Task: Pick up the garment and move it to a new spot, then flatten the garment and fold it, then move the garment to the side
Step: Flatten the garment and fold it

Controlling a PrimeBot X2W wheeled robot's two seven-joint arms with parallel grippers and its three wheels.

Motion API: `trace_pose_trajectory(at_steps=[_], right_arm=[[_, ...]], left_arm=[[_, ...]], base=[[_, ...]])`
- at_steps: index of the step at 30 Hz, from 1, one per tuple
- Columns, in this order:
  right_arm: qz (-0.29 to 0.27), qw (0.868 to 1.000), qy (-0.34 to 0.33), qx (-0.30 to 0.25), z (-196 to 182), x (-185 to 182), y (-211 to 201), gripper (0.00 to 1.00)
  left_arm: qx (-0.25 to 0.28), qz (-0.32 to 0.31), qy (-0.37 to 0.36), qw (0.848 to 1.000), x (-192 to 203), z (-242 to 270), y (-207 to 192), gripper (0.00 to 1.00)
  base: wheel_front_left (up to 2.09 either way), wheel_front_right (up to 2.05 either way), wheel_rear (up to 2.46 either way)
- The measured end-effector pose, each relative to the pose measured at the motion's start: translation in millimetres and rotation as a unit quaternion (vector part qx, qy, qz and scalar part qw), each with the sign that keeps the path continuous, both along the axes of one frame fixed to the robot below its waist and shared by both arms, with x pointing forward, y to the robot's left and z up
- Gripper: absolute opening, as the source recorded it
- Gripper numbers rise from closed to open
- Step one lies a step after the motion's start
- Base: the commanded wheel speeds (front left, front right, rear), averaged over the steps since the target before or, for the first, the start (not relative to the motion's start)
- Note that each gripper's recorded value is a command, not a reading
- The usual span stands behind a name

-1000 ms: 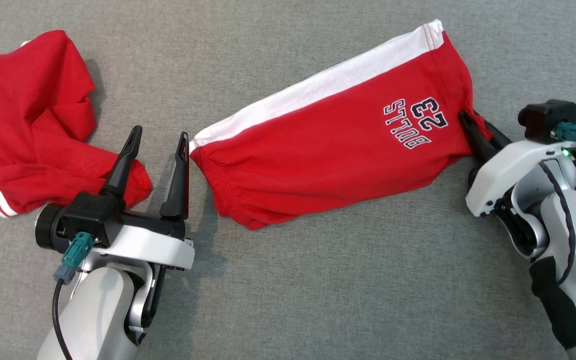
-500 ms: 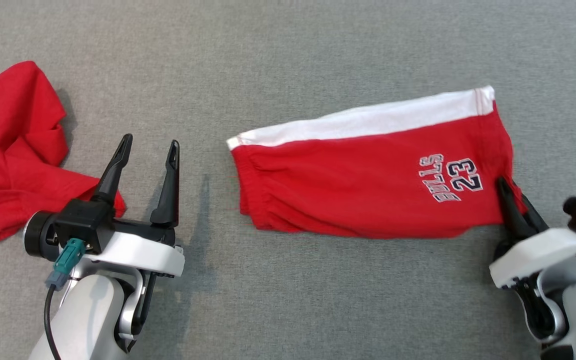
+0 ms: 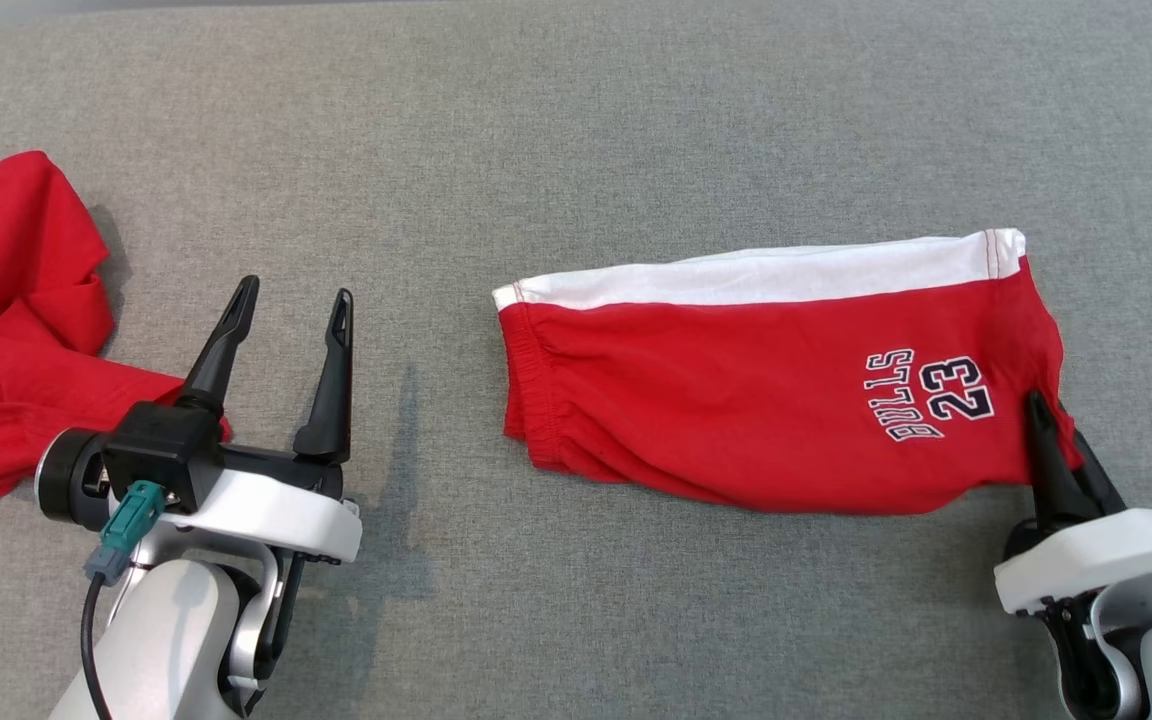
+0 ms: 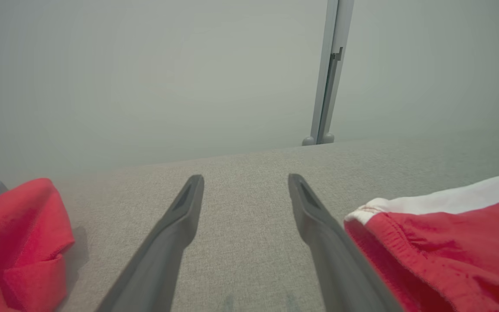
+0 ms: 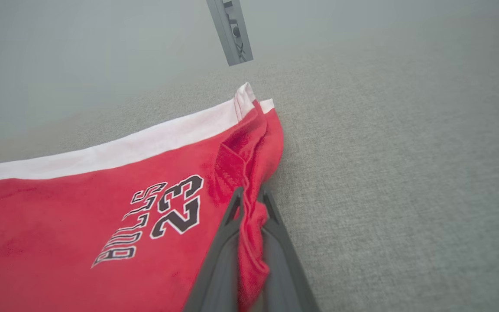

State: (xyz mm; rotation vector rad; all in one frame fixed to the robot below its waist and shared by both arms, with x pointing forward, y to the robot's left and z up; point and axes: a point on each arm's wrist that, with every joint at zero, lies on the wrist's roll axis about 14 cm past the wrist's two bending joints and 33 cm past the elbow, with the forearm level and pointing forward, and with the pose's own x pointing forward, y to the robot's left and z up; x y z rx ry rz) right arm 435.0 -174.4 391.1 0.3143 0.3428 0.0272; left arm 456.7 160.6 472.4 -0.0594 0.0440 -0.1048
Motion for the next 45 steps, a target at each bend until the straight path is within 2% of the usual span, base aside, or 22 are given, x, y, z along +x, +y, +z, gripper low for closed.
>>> trace_pose_trajectory(at_steps=[3,7,12,16,19,24,29,36,37,38,42,45], right_arm=[[0.009,0.999,-0.032,-0.006,16.7,8.3,5.5,0.0],[0.049,0.993,-0.107,-0.008,60.6,29.3,34.0,0.0],[0.143,0.971,-0.193,0.013,118.6,41.1,101.6,0.0],[0.226,0.949,-0.219,0.04,141.0,32.0,159.5,0.0],[0.279,0.937,-0.2,0.057,133.6,19.1,195.0,0.0],[0.344,0.929,-0.121,0.064,86.1,-5.1,232.7,0.0],[0.372,0.922,-0.086,0.063,61.2,-17.7,248.1,0.0],[0.404,0.91,-0.075,0.059,50.6,-32.6,263.3,0.0],[0.411,0.907,-0.073,0.056,49.5,-37.3,265.6,0.67],[0.414,0.906,-0.073,0.056,50.2,-39.4,266.7,1.0],[0.423,0.9,-0.08,0.066,57.5,-53.5,270.1,1.0],[0.414,0.903,-0.092,0.071,66.5,-56.8,263.2,1.0]], left_arm=[[0.001,0.002,0.0,1.0,-0.4,0.7,0.4,1.0],[0.001,0.002,0.0,1.0,-0.2,1.3,0.3,1.0],[0.0,0.003,0.002,1.0,-1.1,0.9,-0.2,1.0],[-0.002,0.008,0.003,1.0,-3.7,1.5,2.8,1.0],[-0.002,0.017,0.005,1.0,-6.8,0.6,8.2,1.0],[-0.007,0.026,0.009,1.0,-11.7,-3.2,12.7,1.0],[-0.008,0.033,0.016,0.999,-13.6,-8.5,16.0,1.0],[-0.009,0.035,0.016,0.999,-13.2,-10.9,16.5,1.0],[-0.009,0.035,0.015,0.999,-13.3,-10.0,16.0,1.0],[-0.009,0.035,0.013,0.999,-13.4,-9.1,16.0,1.0],[-0.008,0.034,0.008,0.999,-14.2,-4.9,15.3,1.0],[-0.009,0.036,0.004,0.999,-15.6,-1.1,15.8,1.0]], base=[[0.0,0.0,0.0],[0.0,0.0,0.0],[0.0,0.0,0.0],[0.0,0.0,0.0],[0.0,0.0,0.0],[0.0,0.0,0.0],[0.0,0.0,0.0],[0.0,0.0,0.0],[0.0,0.0,0.0],[0.0,0.0,0.0],[0.0,0.0,0.0],[0.0,0.0,0.0]])
